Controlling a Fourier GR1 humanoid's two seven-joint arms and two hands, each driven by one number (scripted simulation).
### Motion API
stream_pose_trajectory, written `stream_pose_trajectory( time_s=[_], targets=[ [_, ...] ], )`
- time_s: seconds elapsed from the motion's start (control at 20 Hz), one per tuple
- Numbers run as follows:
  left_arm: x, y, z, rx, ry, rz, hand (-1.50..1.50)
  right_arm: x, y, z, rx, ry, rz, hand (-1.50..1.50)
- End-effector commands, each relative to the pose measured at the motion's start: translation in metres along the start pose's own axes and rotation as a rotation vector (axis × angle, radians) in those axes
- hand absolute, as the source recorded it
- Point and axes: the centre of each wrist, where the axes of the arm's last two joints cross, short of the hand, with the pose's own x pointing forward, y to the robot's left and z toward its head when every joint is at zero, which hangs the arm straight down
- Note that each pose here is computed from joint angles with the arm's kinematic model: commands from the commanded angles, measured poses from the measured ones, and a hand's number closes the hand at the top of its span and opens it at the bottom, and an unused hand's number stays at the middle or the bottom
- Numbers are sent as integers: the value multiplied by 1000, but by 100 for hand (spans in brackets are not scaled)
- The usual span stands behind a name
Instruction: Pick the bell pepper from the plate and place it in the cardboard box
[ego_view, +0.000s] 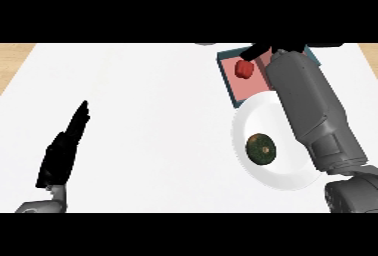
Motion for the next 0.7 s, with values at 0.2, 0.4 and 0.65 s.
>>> stream_pose_trajectory(
  time_s=[0.2, 0.4, 0.65],
  targets=[
    [6, 2, -7, 0, -8, -2, 0, -7, 14, 2, -159, -16, -250, -150],
    [-5, 0, 8, -7, 16, -3, 0, -24, -3, -9, -313, 11, -416, -150],
    [-15, -9, 0, 22, 37, 2, 0, -26, -38, -20, -383, -24, -651, -150]
  ],
)
